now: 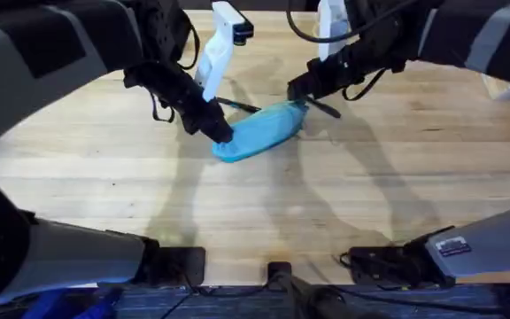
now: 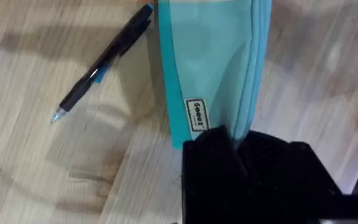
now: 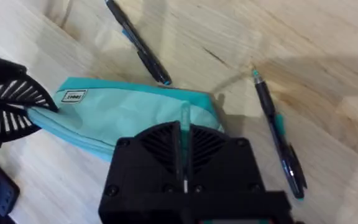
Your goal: Unzip the bag, pick up the pens from the table one at a time and place them inside, then zip the bag closed.
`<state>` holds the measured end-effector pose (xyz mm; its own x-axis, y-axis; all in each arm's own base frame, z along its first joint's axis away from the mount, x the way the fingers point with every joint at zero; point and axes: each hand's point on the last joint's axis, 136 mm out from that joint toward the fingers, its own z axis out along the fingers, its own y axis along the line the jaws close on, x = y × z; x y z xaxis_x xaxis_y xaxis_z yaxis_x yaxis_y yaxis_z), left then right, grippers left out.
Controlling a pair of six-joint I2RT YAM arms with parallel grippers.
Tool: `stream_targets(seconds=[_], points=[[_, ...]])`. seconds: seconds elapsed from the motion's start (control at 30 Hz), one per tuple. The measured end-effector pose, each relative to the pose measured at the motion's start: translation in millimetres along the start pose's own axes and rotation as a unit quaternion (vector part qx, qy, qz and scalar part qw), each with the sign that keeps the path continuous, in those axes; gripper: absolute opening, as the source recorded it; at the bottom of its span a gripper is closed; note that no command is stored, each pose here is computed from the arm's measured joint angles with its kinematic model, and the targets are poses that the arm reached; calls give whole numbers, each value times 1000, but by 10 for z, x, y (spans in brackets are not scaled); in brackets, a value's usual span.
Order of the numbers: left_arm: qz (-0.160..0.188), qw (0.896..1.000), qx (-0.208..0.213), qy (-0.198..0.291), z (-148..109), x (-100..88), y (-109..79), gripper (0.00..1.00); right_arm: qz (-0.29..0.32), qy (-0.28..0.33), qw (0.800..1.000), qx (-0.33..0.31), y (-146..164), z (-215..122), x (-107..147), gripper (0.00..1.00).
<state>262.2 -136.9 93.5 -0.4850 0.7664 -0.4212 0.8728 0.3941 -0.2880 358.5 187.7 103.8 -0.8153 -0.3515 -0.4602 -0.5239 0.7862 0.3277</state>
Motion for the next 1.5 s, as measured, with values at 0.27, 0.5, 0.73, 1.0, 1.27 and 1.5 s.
stream_targets(seconds=[0.27,0.5,0.73,1.0,1.27,1.5], points=[[0,1000,0,0,0,0,0,43,0,-1,1000,-4,17,-1,-2,34],[0,1000,0,0,0,2,-1,43,-8,-17,999,-38,178,-102,-65,34],[0,1000,0,1,-1,3,0,43,-27,-21,998,-54,374,-129,-85,34],[0,1000,-1,2,0,6,2,43,-67,-11,995,-78,730,-28,-52,34],[0,1000,-1,2,0,8,2,43,-94,-3,991,-96,990,35,-4,34],[-1,1000,-1,4,0,15,0,43,-147,5,981,-125,1372,106,82,32]])
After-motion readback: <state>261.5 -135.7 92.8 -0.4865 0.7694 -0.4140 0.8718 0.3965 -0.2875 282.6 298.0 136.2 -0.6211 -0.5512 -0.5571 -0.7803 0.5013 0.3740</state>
